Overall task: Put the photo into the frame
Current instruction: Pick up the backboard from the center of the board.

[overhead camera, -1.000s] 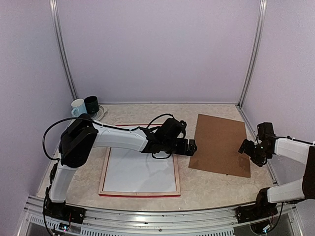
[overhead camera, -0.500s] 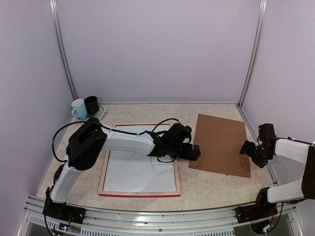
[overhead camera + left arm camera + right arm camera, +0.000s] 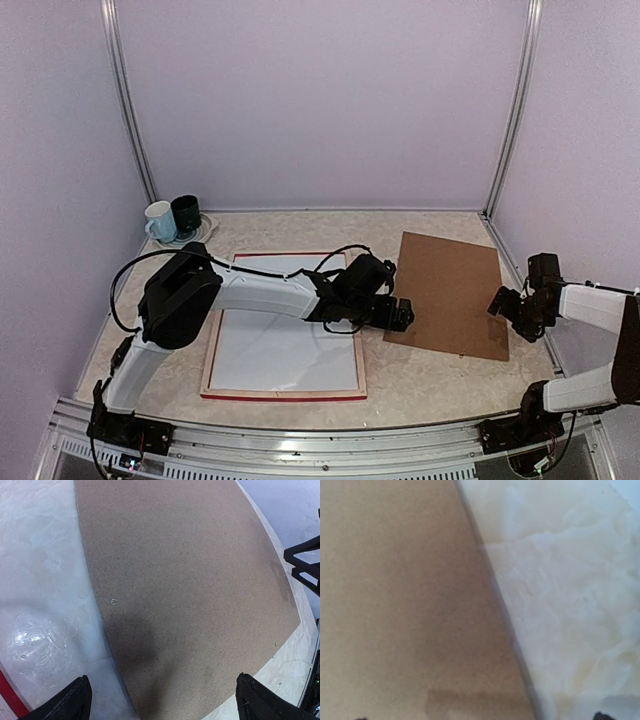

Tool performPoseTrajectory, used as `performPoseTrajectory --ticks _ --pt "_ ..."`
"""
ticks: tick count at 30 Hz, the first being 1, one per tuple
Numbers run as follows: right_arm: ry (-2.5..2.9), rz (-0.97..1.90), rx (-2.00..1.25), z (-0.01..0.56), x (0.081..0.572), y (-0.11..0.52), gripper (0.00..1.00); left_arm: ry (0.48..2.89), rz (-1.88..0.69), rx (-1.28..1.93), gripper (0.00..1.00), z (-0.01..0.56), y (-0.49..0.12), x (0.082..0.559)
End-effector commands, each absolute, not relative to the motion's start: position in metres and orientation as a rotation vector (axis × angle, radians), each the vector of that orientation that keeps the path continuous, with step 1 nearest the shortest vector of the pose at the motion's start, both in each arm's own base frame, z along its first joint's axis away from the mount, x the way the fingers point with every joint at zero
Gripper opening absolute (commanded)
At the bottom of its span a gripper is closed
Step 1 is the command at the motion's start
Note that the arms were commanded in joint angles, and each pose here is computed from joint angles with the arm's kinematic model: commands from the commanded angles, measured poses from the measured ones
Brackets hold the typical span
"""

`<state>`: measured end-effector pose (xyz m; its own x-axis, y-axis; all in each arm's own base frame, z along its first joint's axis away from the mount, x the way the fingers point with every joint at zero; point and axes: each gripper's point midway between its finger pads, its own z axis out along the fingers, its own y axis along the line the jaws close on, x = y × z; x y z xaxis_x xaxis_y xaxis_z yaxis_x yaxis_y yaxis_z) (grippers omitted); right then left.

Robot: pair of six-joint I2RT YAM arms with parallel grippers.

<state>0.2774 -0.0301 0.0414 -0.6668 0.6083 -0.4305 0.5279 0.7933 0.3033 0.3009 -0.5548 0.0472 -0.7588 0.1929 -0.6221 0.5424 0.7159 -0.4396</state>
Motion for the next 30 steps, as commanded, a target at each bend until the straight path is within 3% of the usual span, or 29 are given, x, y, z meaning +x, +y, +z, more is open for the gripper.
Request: performPoseTrajectory --ticks 1,19,30 --pt "2.456 0.227 0.840 0.037 0.278 -0.032 0.97 2.422 -0.897 0.589 0.99 0.029 -0.566 0.285" --pt "2.494 0.399 0.801 0.015 0.276 -0.009 0.96 2.456 -0.926 0.618 0.99 0.014 -0.571 0.268" --pt "2.425 0.535 0.705 0.038 0.285 0.007 0.93 2.470 -0.940 0.626 0.99 0.006 -0.571 0.262"
